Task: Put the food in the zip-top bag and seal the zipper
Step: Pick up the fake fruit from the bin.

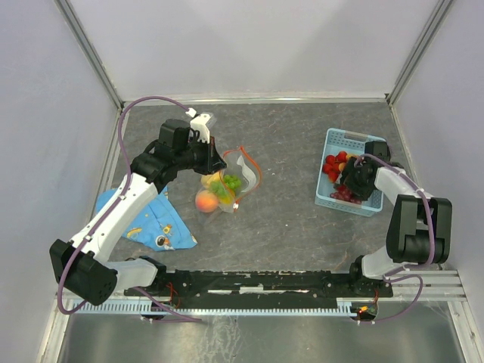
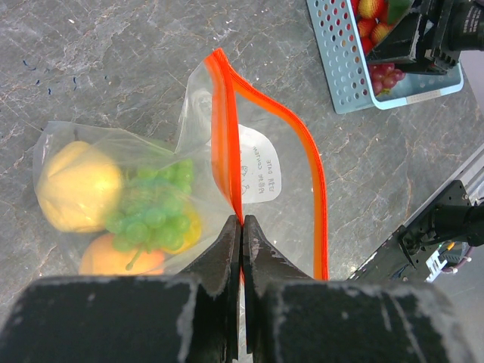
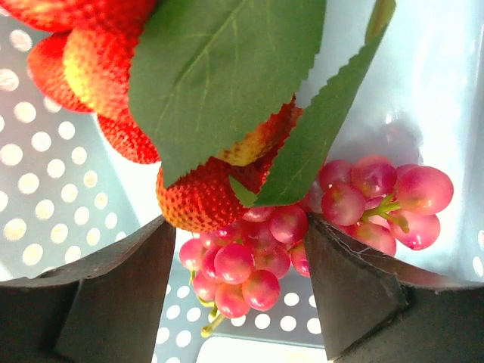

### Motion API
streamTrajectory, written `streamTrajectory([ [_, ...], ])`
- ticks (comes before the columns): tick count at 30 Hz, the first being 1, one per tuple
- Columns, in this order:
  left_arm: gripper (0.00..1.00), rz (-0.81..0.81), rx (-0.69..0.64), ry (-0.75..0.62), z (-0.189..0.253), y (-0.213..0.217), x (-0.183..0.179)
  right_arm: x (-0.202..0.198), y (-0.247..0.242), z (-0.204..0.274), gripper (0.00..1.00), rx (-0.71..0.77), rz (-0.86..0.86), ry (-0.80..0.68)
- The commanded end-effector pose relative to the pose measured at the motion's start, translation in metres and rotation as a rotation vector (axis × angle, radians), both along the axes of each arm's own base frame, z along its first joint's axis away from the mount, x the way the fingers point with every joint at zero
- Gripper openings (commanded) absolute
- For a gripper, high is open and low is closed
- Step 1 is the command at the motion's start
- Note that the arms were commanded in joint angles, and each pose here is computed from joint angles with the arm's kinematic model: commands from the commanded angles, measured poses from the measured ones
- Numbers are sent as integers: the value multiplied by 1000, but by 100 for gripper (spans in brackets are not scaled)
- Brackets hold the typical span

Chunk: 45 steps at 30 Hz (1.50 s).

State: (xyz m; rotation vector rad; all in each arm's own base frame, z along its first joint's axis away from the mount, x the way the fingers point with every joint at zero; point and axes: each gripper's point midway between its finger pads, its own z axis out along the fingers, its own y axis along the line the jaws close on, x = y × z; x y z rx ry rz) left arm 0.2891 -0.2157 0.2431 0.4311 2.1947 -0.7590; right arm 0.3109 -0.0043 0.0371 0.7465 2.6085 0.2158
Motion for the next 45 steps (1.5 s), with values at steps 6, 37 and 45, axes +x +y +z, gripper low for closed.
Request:
streamTrajectory([
  [6, 3, -4, -37, -66, 18, -3, 5, 10, 11, 32, 77, 10, 75, -57],
  [37, 3, -8, -41, -62, 18, -4, 4, 2, 7, -31, 65, -46, -21, 44],
  [45, 3, -6, -38, -57, 16, -4, 4, 9, 8, 4, 44, -45, -28, -79],
])
